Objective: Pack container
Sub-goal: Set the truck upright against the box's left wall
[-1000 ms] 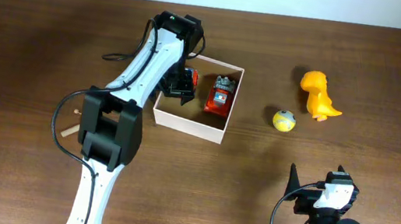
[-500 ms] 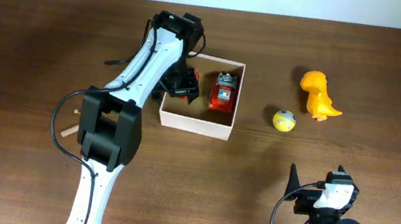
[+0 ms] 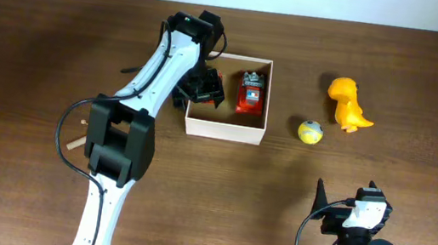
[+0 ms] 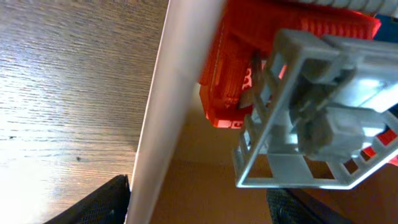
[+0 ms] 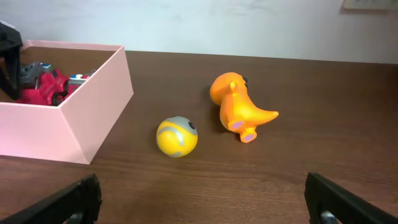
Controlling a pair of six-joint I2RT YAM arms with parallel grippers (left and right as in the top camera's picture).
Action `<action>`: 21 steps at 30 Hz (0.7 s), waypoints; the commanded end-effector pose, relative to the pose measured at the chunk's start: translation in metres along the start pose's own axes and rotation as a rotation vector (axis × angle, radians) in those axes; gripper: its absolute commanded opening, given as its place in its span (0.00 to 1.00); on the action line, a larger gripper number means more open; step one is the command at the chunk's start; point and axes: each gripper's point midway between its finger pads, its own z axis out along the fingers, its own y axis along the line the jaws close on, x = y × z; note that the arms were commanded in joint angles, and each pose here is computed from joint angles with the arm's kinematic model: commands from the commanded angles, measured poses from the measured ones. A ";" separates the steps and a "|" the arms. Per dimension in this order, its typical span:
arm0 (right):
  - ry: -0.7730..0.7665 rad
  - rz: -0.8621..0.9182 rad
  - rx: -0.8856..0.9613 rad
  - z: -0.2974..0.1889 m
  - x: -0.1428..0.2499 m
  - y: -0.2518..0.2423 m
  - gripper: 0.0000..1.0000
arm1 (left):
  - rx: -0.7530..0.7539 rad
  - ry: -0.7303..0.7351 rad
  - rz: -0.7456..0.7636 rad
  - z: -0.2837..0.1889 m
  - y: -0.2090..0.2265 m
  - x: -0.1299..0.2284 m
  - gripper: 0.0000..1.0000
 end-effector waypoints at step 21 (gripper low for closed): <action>-0.003 -0.008 -0.013 0.000 0.001 0.003 0.99 | -0.129 -0.234 0.236 -0.052 0.013 -0.042 0.69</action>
